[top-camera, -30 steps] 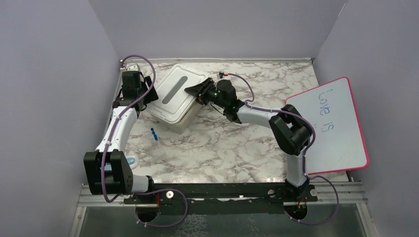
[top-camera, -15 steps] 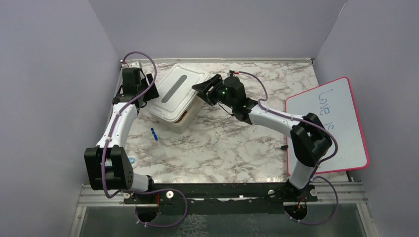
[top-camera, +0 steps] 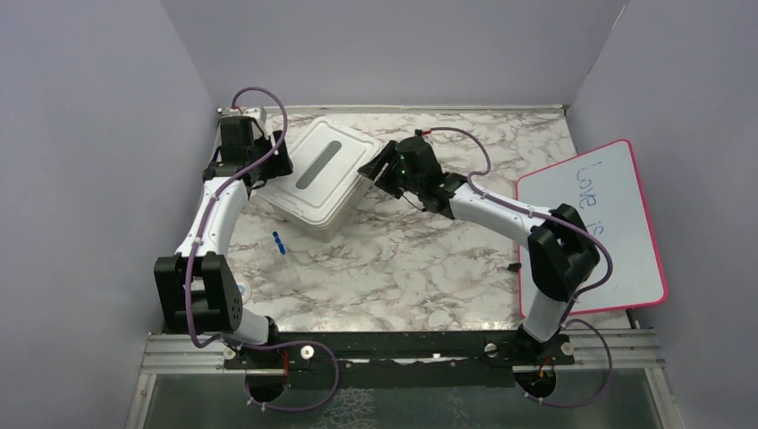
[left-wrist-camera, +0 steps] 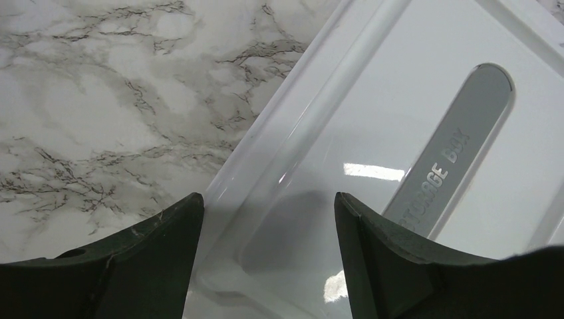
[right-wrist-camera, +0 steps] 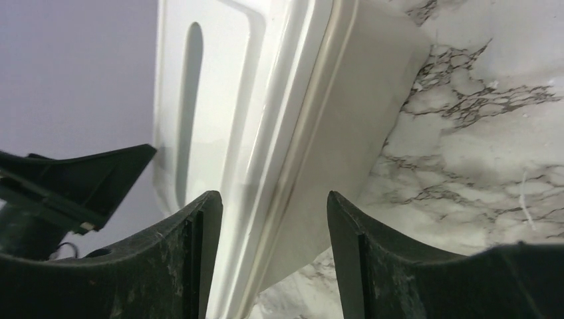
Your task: Organize the chemistry lab equipment
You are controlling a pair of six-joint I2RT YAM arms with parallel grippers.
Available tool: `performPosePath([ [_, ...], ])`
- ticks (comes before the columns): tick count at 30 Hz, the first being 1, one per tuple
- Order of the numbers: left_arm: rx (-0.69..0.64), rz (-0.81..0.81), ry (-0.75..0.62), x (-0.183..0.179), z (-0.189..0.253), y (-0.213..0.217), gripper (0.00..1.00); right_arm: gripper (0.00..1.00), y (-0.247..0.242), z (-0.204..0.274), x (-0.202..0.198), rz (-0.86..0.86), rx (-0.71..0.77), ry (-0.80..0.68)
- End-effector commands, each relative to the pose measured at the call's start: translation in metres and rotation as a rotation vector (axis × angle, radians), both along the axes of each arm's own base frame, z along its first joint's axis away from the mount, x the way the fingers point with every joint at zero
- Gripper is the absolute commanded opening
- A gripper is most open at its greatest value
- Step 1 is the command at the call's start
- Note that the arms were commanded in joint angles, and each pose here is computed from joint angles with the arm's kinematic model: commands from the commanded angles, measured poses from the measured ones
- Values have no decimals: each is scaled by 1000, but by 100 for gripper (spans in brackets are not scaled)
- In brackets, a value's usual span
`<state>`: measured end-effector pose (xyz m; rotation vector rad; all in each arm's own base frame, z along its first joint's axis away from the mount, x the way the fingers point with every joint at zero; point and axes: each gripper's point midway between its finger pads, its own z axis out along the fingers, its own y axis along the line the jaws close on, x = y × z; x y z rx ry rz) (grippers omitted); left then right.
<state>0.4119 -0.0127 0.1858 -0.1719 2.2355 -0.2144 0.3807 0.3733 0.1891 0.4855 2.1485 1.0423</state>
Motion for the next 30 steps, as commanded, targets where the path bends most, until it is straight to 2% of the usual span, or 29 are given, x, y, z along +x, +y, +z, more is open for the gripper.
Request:
performPosePath([
  [1,-61,-116,-9,2,7,-20,74,65,4,-22,5,49,-126,0],
  [8,-98,-162,-6,1,7,-30,73,65,19,-41,5,125,-153,27],
  [15,-74,-121,-12,6,10,-23,73,45,5,-62,7,63,-204,63],
  [19,-65,-103,-19,10,14,-20,71,39,6,-67,9,70,-228,71],
  [23,-50,-93,-63,15,31,-17,71,43,13,-53,13,113,-234,19],
  [30,-42,-113,-166,7,73,-23,74,60,7,16,20,157,-289,-162],
])
